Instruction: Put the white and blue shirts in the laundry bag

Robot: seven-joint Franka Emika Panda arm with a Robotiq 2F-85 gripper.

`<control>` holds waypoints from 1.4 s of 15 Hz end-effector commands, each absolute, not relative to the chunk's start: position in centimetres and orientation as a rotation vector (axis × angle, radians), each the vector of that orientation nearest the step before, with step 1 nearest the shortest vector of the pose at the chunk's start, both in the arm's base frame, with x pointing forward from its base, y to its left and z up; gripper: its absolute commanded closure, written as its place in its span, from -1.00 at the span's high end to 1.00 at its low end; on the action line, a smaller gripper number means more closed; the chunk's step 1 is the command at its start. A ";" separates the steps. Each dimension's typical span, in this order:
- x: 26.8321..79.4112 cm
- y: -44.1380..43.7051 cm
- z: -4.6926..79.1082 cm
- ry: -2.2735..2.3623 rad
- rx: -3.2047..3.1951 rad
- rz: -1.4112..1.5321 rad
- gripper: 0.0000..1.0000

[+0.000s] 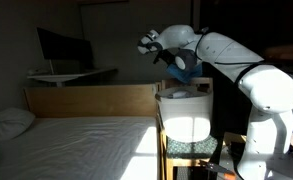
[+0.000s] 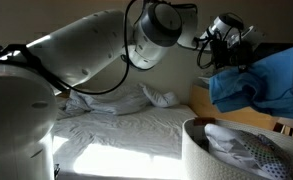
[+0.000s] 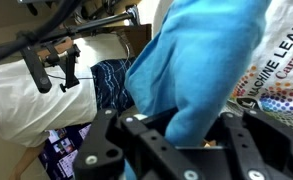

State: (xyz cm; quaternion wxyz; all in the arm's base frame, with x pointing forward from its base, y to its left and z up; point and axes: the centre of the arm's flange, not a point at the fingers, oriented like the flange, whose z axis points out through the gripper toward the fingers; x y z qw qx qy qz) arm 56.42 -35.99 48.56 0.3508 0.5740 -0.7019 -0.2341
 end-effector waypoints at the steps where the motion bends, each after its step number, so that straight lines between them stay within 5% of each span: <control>1: 59.0 -37.3 50.8 -1.902 1.465 -0.616 -0.42; 12: 61.4 -33.0 52.5 -1.903 1.650 -0.522 0.95; 21: 66.7 -24.7 52.3 -1.741 2.138 -0.274 1.00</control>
